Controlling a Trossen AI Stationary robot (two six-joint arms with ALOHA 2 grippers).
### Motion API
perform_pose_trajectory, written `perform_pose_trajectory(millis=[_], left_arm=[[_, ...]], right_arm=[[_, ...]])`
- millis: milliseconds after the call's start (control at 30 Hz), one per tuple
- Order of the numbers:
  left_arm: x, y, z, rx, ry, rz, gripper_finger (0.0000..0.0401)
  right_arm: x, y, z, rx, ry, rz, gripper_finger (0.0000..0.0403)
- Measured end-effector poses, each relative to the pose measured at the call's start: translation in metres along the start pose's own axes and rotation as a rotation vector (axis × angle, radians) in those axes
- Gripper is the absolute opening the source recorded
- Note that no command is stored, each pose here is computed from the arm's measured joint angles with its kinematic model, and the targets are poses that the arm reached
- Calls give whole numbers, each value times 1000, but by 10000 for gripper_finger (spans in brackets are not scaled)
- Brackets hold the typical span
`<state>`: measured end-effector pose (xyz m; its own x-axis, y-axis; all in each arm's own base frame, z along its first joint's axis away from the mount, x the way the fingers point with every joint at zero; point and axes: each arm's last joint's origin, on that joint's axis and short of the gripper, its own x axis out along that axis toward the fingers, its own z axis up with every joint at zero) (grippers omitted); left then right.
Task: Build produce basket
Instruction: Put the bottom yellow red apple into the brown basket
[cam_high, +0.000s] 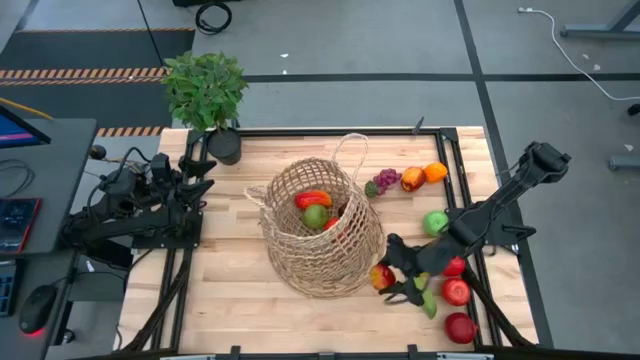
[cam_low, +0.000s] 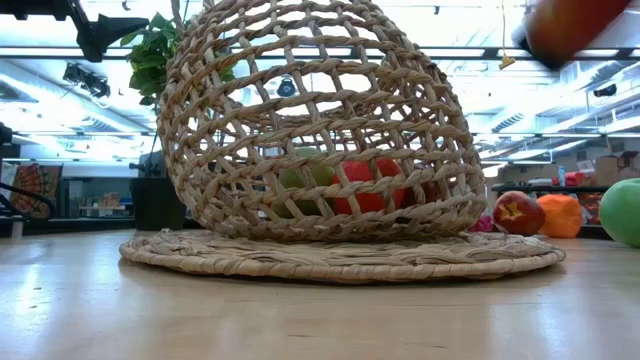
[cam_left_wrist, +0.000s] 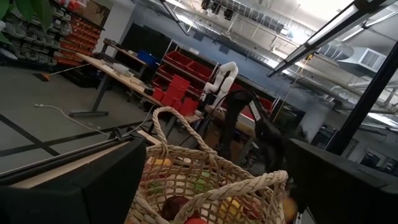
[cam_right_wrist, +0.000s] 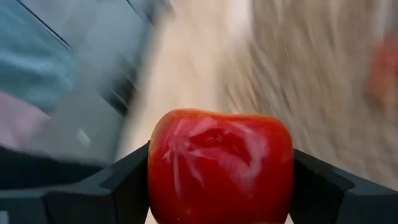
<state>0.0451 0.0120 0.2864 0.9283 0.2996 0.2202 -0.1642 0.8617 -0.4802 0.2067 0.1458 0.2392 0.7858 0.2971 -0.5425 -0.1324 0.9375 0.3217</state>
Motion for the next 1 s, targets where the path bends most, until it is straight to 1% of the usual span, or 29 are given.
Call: perform_pose_trajectory(millis=[100, 233, 300, 400, 500, 633, 733, 867, 1000], left_arm=[[0, 0, 0, 0, 0, 0, 390], [0, 0, 0, 0, 0, 0, 390], [0, 0, 0, 0, -1, -1, 390], [0, 0, 0, 0, 0, 0, 390], [0, 0, 0, 0, 0, 0, 390], [0, 0, 0, 0, 0, -1, 390], [0, 0, 0, 0, 0, 0, 390], [0, 0, 0, 0, 0, 0, 390], [0, 0, 0, 0, 0, 0, 390]], right_arm=[[-20, 11, 28, -50, -199, 107, 292], [-43, 21, 53, -120, -409, 190, 297], [-52, 25, 64, -104, -509, 250, 300], [-64, 29, 77, -31, -668, 329, 300], [-74, 32, 86, 6, -787, 386, 297], [-79, 33, 91, 25, -856, 421, 296], [-78, 34, 91, 23, -856, 423, 298], [-77, 35, 90, -28, -847, 436, 298], [-77, 35, 90, 0, -842, 449, 298]])
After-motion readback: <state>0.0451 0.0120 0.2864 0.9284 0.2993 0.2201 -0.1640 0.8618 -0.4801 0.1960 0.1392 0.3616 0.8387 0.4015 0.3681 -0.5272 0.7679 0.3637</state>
